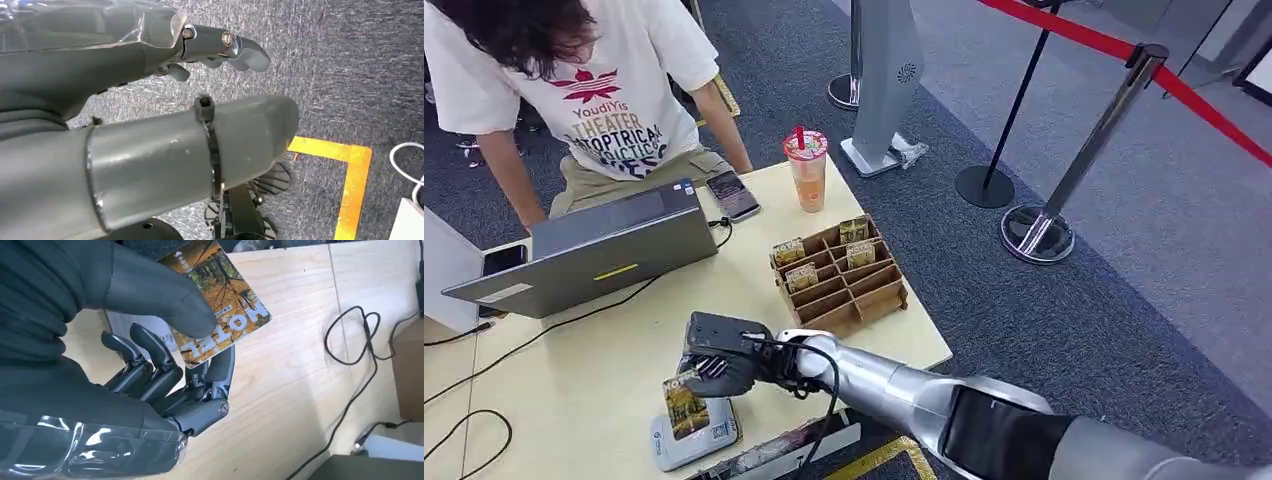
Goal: Pass the card to the sensor for recognition and then transmit it.
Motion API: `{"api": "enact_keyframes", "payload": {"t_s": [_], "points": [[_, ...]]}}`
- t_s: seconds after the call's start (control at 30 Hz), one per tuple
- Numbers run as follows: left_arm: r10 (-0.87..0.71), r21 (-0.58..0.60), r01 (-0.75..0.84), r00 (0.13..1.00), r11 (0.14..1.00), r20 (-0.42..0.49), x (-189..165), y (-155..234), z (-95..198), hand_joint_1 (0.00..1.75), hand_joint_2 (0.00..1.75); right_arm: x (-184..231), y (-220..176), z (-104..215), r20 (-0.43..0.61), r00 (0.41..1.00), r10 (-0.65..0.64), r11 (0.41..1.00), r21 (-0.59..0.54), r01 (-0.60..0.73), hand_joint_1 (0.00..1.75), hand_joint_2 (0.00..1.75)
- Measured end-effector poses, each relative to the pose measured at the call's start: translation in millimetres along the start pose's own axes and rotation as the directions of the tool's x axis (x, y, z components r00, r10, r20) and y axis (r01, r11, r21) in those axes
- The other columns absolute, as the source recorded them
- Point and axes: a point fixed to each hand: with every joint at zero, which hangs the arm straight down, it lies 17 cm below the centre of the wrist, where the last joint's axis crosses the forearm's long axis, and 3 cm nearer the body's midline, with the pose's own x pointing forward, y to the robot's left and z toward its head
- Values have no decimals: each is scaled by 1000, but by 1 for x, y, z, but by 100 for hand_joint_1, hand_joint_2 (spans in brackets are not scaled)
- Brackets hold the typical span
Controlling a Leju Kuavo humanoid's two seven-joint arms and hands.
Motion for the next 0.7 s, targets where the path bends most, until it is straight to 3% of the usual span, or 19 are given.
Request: {"api": "enact_keyframes", "payload": {"t_s": [0.7], "points": [[-7,-5,7,1000,1000,-3,-1,-4,1,0,0,-27,31,-12,-95,995,-12,999,42,16,175,175]]}}
